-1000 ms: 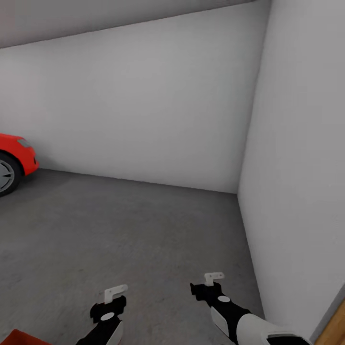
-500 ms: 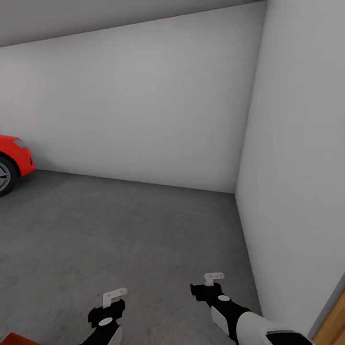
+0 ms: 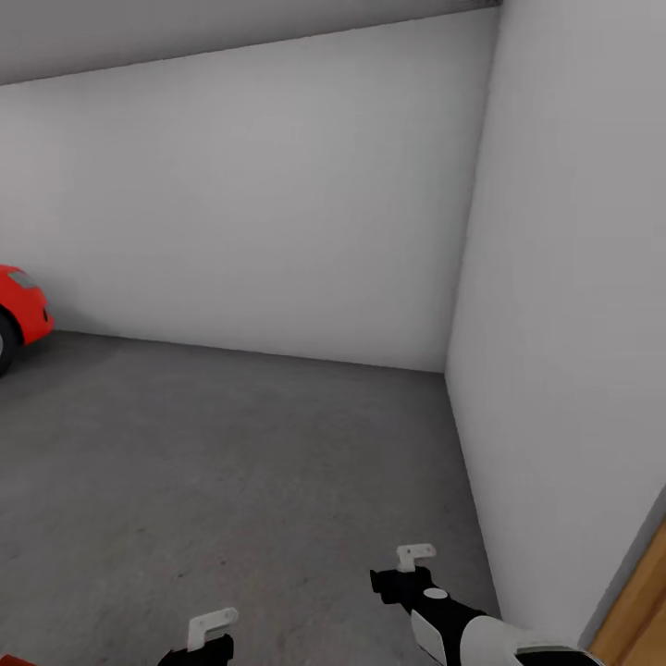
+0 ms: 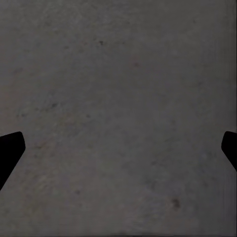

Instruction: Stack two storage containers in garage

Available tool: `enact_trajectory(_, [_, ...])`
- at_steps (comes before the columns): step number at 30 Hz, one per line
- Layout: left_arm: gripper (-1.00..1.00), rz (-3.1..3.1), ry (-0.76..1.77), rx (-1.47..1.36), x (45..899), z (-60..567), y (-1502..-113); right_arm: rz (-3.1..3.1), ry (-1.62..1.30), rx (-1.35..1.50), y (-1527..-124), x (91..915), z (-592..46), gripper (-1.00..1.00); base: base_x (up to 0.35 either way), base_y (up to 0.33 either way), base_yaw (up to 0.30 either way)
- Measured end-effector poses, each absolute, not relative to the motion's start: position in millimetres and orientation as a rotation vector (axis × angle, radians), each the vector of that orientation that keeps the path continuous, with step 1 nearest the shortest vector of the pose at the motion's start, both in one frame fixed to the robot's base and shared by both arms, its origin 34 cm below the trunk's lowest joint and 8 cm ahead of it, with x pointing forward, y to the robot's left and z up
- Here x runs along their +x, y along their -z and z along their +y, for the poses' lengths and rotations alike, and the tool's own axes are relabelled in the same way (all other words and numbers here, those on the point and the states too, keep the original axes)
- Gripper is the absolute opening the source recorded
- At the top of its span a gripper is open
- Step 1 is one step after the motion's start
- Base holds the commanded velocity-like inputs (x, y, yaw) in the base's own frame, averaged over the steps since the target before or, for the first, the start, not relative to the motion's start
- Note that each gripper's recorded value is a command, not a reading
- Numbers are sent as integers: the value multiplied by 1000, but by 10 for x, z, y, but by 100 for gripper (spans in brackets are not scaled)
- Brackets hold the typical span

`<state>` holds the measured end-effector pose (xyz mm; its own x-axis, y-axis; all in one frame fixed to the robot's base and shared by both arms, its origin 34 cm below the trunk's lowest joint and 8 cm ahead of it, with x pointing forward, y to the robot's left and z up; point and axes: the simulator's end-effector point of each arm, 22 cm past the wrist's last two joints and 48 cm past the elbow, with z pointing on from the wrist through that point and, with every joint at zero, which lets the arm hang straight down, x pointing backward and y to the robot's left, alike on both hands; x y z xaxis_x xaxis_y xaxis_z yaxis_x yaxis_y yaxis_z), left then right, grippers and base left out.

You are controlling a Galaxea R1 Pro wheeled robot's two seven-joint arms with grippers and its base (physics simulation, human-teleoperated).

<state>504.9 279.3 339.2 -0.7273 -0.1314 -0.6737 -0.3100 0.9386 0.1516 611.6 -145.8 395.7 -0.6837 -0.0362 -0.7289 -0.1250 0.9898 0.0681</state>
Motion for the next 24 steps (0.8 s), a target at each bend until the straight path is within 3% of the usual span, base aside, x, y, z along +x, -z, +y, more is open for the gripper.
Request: enact_trajectory(24, [100,2374,-329,-309,5065,2793,-3445,2300,-142,-113,-4063,6153,-1450,100,0,0,-259])
